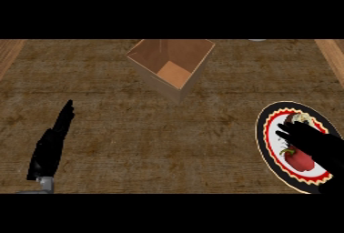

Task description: Pick the bell pepper from the plate and place it in the cardboard box

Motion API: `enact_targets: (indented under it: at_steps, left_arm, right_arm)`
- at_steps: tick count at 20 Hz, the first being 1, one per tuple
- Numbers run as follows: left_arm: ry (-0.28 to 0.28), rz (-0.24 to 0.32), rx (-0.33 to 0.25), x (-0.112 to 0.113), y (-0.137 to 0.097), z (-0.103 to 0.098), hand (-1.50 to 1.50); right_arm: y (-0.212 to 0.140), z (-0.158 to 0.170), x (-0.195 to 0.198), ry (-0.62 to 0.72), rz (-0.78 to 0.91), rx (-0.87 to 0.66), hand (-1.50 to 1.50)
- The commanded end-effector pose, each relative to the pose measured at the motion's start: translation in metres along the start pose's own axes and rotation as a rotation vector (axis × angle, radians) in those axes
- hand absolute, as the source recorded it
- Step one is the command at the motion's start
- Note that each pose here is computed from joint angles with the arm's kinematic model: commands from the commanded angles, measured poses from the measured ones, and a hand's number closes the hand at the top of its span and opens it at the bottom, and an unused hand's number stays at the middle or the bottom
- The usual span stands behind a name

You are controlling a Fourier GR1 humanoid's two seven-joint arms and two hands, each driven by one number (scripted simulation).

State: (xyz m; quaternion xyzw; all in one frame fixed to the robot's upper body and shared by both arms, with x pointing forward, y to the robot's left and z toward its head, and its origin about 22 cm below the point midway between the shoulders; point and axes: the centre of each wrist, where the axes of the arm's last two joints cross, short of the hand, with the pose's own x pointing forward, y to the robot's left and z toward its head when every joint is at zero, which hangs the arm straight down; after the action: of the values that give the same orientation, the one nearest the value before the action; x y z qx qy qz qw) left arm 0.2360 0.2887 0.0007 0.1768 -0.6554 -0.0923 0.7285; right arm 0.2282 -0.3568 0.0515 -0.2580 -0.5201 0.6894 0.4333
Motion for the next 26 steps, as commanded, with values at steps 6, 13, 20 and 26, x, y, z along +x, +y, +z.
enact_targets:
  at_steps: [6,13,20,26]
  left_arm:
    - [-0.004,0.018,0.009,0.006,0.009,0.001,0.00]
    - [0.000,0.016,-0.011,0.006,-0.001,-0.011,0.00]
    - [0.000,0.012,0.011,0.016,0.013,-0.003,0.00]
    - [-0.021,0.021,-0.004,0.019,-0.005,-0.003,0.00]
  right_arm:
    - [0.025,-0.004,-0.017,0.011,0.038,0.024,-1.50]
    - [0.033,-0.017,-0.012,-0.016,-0.016,0.087,1.50]
    - [0.006,-0.018,-0.006,-0.019,0.139,-0.172,1.50]
    - [0.014,-0.021,0.002,-0.075,0.134,-0.278,1.50]
